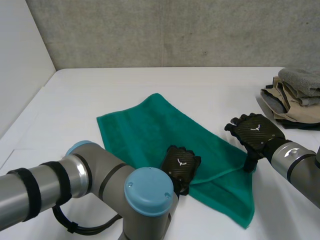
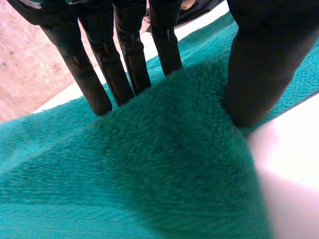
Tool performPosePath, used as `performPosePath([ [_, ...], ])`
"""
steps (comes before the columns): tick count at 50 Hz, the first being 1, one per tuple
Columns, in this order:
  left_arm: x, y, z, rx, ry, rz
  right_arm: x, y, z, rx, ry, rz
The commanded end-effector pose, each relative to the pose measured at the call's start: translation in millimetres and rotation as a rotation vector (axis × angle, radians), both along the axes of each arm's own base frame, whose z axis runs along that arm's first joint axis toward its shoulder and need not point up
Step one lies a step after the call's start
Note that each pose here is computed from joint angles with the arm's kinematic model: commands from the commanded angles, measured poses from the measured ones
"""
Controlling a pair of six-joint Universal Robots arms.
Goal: Fold the laundry.
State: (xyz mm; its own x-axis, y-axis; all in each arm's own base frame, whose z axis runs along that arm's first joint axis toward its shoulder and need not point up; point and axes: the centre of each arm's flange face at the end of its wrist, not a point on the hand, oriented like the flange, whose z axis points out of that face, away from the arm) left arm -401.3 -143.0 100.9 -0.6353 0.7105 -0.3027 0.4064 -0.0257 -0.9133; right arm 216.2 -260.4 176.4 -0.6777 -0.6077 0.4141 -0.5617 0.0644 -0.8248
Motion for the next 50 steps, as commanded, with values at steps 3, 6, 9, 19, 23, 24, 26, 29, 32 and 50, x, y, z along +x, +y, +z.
performPosePath([
  [3,-0.6,-18.5,-3.7,-0.109,-0.065,0.033,0.1,0.4,0.2,-0.001,0.0,0.001],
  [6,5.8,-27.8,-2.6,-0.106,-0.071,0.063,-0.6,-0.6,0.1,0.0,-0.001,-0.003],
  [9,8.1,-30.9,5.3,-0.115,-0.06,0.073,-1.1,-1.1,1.1,0.001,-0.001,-0.006],
  [19,22.1,-36.1,62.9,-0.181,0.029,0.104,-0.4,-2.8,6.4,0.022,-0.059,-0.036],
  [23,25.1,-36.1,61.5,-0.169,0.012,0.108,0.0,-2.3,7.0,0.071,-0.132,-0.071],
  [24,26.3,-37.3,60.8,-0.165,0.007,0.111,-0.6,-2.7,7.5,0.082,-0.146,-0.081],
  [26,29.3,-39.6,58.4,-0.154,-0.005,0.12,-0.9,-0.6,7.6,0.129,-0.182,-0.102],
  [29,33.2,-41.8,54.3,-0.136,-0.027,0.129,-1.7,2.2,7.1,0.179,-0.203,-0.12],
  [32,36.4,-45.3,51.0,-0.127,-0.038,0.139,-3.3,4.4,3.9,0.217,-0.22,-0.133],
  [50,59.9,-55.8,106.3,-0.184,0.043,0.21,0.4,-9.2,-39.9,0.337,-0.32,-0.207],
])
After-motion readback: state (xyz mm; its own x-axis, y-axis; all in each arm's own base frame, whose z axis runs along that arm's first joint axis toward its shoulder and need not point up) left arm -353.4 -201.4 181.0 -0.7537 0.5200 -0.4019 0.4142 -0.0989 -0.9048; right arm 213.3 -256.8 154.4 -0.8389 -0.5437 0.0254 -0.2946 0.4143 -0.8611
